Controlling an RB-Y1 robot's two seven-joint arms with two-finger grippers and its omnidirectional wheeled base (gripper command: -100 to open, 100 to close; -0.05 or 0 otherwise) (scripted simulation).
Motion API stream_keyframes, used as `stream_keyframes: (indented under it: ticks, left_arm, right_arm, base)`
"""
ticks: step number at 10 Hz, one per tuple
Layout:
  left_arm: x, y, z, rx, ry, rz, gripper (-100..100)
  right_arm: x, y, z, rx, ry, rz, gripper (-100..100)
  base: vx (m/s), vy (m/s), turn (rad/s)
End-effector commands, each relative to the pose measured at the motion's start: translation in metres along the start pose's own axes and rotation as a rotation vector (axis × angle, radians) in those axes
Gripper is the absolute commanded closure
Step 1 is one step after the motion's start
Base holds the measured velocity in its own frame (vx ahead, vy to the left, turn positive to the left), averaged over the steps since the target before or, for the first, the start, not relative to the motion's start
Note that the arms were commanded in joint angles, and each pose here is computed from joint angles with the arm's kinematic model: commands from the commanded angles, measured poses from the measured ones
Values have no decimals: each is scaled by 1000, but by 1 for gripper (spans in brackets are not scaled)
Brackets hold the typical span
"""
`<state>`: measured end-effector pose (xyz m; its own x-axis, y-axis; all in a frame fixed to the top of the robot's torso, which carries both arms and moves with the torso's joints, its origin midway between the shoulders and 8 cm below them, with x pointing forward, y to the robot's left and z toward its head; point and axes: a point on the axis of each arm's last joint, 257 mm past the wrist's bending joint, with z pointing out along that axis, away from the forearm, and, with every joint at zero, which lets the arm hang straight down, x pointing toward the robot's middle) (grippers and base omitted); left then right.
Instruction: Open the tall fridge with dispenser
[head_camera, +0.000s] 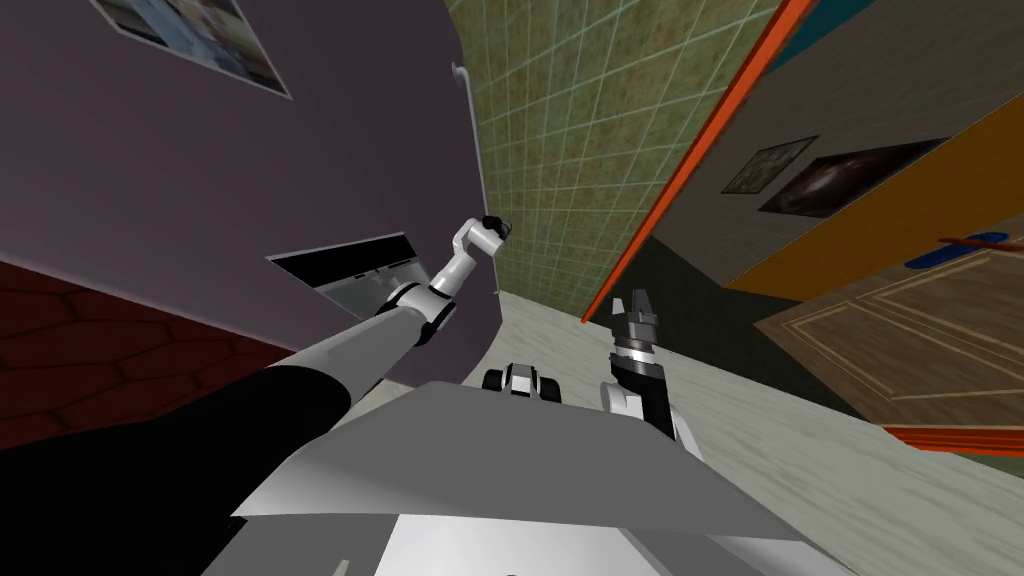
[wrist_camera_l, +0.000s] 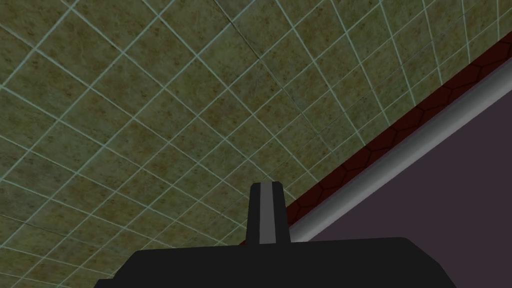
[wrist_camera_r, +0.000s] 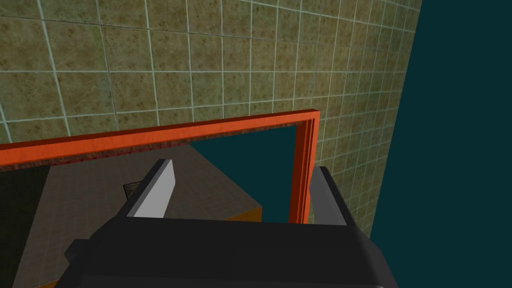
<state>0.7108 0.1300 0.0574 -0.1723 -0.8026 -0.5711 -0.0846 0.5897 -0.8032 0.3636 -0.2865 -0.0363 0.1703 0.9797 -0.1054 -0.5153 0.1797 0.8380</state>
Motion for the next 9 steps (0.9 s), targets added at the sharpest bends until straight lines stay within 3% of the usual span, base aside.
stream_keyframes:
  ticks: [1,3,4,5,6,9]
  left_arm:
    - [32,-25,-7,44,61,12,100]
    - [59,-44,-14,78,108,23,100]
    - [50,-36,-13,66,93,18,100]
    - [38,-15,-6,18,75,13,-100]
    - [36,-11,-5,10,72,12,-100]
    - [14,24,3,-68,39,0,-100]
  right_arm:
    - [0,0,0,0,0,0,0]
    - [0,0,0,0,0,0,0]
    - [0,0,0,0,0,0,0]
    - [0,0,0,0,0,0,0]
    - [0,0,0,1,0,0,0]
    - [0,0,0,1,0,-1,0]
  base:
    - [-173,10,-119]
    - [-198,6,-83]
    - [-98,-6,-23]
    - [97,11,72]
    - [159,31,59]
    - [175,-2,47]
